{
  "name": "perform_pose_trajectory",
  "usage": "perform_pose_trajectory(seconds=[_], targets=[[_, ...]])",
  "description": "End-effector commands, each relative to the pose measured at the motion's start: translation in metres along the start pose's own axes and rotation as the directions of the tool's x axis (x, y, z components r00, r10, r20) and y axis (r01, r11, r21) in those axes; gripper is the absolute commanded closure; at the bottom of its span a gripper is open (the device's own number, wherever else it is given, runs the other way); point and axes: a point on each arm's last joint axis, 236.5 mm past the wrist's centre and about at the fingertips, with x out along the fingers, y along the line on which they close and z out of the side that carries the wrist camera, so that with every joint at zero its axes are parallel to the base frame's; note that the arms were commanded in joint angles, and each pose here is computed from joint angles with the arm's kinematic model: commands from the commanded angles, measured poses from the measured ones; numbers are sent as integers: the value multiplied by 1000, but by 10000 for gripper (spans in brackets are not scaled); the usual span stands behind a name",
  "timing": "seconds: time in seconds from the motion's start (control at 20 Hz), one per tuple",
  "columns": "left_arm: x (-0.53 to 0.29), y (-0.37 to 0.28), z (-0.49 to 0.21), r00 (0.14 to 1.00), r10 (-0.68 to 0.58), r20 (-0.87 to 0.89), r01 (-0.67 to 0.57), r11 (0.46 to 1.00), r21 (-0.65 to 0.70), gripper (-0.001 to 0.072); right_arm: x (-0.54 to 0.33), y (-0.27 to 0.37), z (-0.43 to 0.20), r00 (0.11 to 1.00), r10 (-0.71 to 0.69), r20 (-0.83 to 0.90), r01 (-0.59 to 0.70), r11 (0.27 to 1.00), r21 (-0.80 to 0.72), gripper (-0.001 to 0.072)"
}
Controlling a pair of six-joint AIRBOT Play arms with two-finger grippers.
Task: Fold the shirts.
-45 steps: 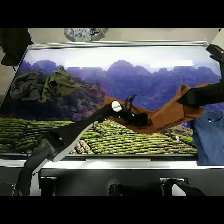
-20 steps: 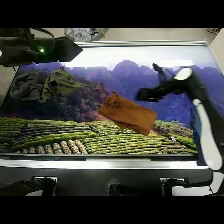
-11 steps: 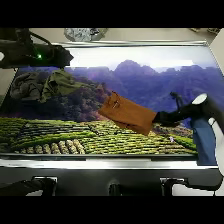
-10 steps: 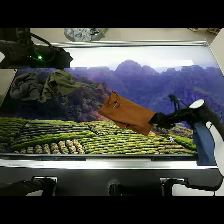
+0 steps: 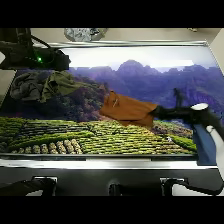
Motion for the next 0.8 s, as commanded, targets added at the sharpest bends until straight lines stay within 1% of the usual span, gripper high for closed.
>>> perform_pose_trajectory(seconds=[0.0, 0.15, 0.3, 0.35, 0.6, 0.75], targets=[[2, 1, -1, 1000, 2, -4, -2, 1000, 0, 670, -74, 20, 53, 993, -17, 113, 27, 996, -83, 668], [1, 16, -6, 998, 54, -27, -54, 998, 15, 670, -159, 3, 76, 978, -162, 134, 173, 982, -76, 668], [0, 24, -11, 996, 71, -49, -70, 998, 6, 670, -242, -27, 82, 926, -332, 177, 341, 940, -22, 668], [0, 24, -11, 996, 70, -50, -70, 998, 6, 670, -262, -35, 83, 909, -365, 201, 372, 928, 6, 668], [0, 24, -11, 996, 69, -50, -69, 998, 6, 670, -323, -67, 89, 837, -445, 319, 421, 895, 147, 668], [0, 24, -12, 996, 69, -51, -69, 998, 6, 670, -348, -71, 107, 787, -433, 440, 388, 901, 194, 668]])
